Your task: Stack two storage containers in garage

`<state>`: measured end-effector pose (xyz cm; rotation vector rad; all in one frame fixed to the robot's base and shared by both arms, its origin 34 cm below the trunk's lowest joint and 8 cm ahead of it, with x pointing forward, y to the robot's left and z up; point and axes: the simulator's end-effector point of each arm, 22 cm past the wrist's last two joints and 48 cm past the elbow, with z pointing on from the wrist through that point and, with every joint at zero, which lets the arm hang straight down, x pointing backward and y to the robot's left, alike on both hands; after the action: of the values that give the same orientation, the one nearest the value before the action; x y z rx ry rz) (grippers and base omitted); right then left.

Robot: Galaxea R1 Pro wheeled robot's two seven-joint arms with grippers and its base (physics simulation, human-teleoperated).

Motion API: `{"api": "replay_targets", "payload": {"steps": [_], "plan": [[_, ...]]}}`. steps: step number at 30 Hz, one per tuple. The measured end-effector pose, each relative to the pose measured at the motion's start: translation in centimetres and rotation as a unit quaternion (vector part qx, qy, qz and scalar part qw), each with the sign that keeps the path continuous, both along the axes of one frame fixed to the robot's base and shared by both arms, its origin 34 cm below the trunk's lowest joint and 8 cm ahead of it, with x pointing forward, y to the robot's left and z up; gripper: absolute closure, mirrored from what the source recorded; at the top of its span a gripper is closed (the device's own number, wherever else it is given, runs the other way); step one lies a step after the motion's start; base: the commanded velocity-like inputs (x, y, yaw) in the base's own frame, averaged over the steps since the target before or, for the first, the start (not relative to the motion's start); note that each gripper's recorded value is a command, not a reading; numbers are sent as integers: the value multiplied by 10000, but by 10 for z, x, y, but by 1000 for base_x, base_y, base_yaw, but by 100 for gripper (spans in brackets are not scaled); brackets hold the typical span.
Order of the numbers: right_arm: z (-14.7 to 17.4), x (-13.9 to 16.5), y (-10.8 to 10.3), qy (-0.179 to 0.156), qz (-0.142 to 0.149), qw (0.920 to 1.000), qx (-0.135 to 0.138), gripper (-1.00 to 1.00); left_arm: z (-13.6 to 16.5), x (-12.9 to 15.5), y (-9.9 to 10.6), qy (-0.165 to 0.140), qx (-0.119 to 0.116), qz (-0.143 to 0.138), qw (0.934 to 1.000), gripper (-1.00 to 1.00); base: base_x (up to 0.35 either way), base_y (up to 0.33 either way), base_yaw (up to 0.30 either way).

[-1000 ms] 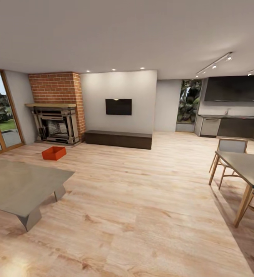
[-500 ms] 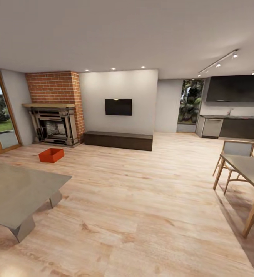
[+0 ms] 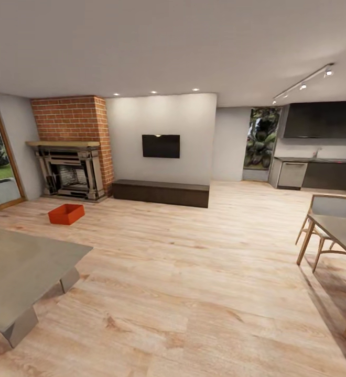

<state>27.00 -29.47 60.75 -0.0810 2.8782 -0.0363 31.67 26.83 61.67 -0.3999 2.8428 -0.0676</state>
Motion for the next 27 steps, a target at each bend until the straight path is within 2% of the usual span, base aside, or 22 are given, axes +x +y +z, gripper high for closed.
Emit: {"api": "replay_targets", "payload": {"steps": [15, 27], "plan": [[0, 1, 2, -21, 1, 10000, 14, -100, 0, 0, 0, 2, -2, 4, 10000, -100, 323, 0, 0], [1, 2, -5, -38, 44, 10000, -47, -100, 0, 0, 0, -4, 2, 1, 10000, -100, 323, 0, 0]]}}
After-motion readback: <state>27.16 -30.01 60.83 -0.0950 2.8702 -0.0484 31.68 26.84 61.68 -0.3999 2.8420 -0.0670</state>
